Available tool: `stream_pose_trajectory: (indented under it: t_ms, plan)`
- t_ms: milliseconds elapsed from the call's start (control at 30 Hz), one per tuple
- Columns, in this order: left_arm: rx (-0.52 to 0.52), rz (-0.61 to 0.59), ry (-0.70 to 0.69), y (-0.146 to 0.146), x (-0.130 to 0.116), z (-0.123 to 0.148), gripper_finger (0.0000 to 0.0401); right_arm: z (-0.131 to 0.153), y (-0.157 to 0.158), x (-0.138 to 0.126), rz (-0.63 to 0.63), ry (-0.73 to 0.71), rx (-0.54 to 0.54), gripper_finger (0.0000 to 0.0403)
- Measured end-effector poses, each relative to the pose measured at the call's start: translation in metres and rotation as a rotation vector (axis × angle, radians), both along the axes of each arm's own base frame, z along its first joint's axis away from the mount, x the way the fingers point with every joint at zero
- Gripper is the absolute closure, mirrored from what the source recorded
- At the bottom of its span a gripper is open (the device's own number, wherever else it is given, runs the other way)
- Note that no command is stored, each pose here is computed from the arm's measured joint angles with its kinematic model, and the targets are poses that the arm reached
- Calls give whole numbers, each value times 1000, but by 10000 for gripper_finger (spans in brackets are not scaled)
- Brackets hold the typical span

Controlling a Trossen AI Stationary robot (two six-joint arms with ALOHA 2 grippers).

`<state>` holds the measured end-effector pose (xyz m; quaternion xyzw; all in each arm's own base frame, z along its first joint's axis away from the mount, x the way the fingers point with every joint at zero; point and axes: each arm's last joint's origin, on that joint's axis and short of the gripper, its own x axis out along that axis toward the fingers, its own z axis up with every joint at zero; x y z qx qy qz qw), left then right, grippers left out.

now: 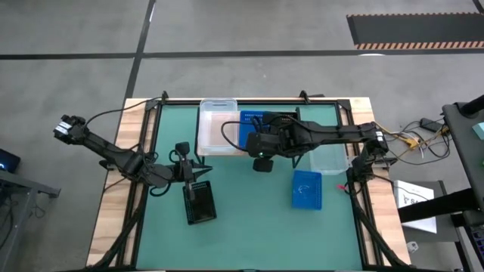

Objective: Stack baskets on shelf by color
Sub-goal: Adjust the black bin on the shelf

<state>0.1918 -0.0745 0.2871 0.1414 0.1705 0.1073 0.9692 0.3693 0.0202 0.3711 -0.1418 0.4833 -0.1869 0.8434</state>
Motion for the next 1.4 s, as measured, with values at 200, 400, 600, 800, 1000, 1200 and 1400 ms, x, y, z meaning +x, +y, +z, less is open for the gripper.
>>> stream_pose_trajectory:
  t_ms: [200,400,600,800,1000,1200,1400]
  plan:
    - [0,0,0,0,0,0,400,2,8,-1,34,-5,23,298]
    - [0,0,1,0,0,0,400,1,31,-3,112,0,76,327]
    - [0,0,0,0,0,0,400,-2,63,-8,191,7,99,351]
    - [-12,-2,-10,-1,1,2,400,-20,99,-18,241,42,117,360]
    - [-24,-5,-28,-1,1,3,400,-42,122,-29,315,9,124,360]
    - [-27,-8,-31,-1,2,4,400,-74,126,-42,419,-192,134,360]
    - [-41,-16,-55,-2,3,6,400,-115,107,-53,654,-477,57,363]
